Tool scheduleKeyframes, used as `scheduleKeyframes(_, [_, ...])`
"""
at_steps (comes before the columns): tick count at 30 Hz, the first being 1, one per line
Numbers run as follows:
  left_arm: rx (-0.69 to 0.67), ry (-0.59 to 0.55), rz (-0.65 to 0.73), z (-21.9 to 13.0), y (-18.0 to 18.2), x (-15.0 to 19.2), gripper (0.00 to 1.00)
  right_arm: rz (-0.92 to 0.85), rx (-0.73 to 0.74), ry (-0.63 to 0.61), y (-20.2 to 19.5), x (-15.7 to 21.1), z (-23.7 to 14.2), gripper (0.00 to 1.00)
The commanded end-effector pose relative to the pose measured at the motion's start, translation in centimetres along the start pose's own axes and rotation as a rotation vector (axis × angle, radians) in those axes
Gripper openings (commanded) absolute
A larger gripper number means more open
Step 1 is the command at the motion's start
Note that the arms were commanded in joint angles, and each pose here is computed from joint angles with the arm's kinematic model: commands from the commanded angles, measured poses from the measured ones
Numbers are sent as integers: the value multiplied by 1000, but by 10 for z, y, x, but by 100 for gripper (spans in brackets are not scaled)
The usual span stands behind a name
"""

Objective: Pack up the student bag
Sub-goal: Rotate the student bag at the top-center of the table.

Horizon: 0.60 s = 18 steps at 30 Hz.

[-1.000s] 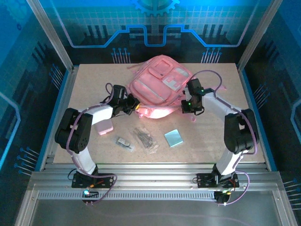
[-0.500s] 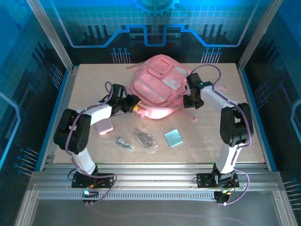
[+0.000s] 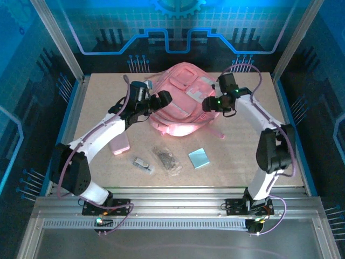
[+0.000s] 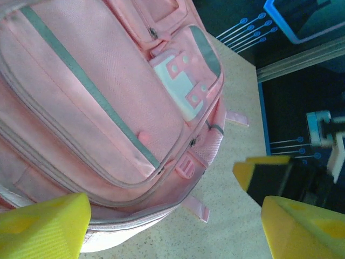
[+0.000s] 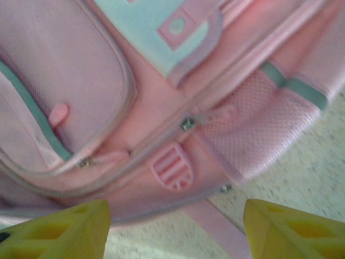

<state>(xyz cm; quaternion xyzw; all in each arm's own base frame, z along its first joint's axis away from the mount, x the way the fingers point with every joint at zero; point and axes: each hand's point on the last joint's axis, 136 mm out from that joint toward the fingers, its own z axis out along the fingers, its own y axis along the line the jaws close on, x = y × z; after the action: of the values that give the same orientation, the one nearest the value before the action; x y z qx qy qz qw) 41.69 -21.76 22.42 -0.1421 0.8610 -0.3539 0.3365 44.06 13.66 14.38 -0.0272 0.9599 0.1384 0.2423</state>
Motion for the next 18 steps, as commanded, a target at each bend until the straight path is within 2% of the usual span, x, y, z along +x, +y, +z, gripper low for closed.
scheduleKeyframes(1, [-22,16,4,30,6,10,83,36,-118,-5,10,-22,22,68])
scheduleKeyframes(4, [-11,43,-35,58,8,19,83,1,-164,-16,10,-33,41,71])
scheduleKeyframes(9, [-42,118,-112,99,37,40,84,17,-160,24,-8,-33,71,77])
scheduleKeyframes(14, [-149,149,-168,110,87,51,85,24,-253,64,-1,-16,87,80])
scheduleKeyframes(18, [-226,144,-152,109,120,47,85,64,-335,92,12,4,85,79])
